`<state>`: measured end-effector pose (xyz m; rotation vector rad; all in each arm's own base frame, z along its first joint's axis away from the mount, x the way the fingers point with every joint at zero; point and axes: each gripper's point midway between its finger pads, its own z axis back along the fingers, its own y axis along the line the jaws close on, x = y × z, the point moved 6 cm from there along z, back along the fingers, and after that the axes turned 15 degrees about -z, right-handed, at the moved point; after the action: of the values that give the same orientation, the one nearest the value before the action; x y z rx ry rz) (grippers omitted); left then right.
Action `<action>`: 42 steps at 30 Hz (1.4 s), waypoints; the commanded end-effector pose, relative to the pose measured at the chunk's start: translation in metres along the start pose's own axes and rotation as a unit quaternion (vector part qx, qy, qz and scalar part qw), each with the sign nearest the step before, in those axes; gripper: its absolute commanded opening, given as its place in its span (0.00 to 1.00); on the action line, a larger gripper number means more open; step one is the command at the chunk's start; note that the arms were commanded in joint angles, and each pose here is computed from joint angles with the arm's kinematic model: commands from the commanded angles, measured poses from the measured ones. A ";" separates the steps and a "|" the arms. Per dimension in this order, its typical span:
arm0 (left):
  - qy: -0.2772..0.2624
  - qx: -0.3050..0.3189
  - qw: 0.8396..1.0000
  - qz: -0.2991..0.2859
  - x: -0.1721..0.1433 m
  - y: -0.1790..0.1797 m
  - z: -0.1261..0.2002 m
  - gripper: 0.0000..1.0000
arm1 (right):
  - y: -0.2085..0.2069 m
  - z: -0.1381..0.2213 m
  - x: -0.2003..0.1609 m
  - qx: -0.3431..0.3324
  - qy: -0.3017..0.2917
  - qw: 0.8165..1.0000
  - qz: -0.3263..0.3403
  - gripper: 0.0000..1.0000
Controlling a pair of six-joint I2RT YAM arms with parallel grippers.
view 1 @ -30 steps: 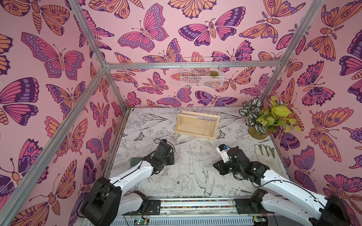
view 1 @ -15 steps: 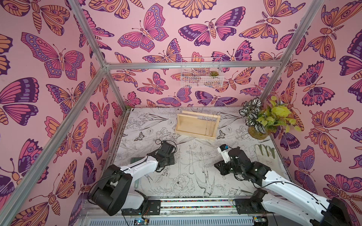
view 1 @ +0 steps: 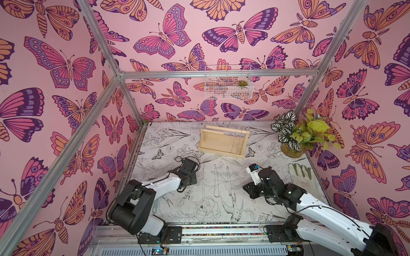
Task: Take the necklace off the jewelry display stand
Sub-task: Adjust the necklace at the center of the board.
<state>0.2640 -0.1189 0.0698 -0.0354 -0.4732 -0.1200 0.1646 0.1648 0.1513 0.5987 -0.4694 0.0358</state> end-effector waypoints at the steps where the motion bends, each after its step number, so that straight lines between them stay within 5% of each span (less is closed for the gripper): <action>1: 0.011 0.010 1.000 -0.006 0.000 0.004 -0.009 0.00 | -0.002 -0.002 -0.002 -0.007 0.002 1.000 0.001 0.17; 19: 0.011 0.016 1.000 -0.015 0.015 0.005 -0.020 0.00 | -0.001 -0.004 -0.001 -0.006 0.005 1.000 0.006 0.17; 25: -0.049 0.012 0.999 -0.013 0.017 0.013 0.019 0.00 | 0.053 0.010 -0.011 0.090 0.008 0.990 0.110 0.11; 27: -0.070 0.010 0.997 -0.011 0.020 0.016 0.035 0.07 | 0.076 0.008 -0.015 0.124 0.021 0.983 0.132 0.10; 34: -0.122 -0.039 0.990 0.054 0.035 0.038 0.077 0.20 | 0.133 -0.068 -0.029 0.190 0.118 0.970 0.094 0.00; 37: -0.122 -0.075 0.988 0.065 0.029 0.034 0.084 0.16 | 0.151 -0.111 -0.023 0.161 0.144 0.972 0.094 0.00; 39: -0.113 -0.101 0.985 0.076 0.015 0.031 0.084 0.00 | 0.161 -0.134 -0.016 0.146 0.147 0.974 0.090 0.00; 42: -0.097 -0.113 0.985 0.086 -0.010 0.031 0.080 0.00 | 0.176 -0.163 -0.009 0.133 0.161 0.974 0.088 0.00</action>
<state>0.2477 -0.0812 0.1586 -0.2556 -0.7559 -0.0078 0.1852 0.3781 0.1185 0.7778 -0.2102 0.3678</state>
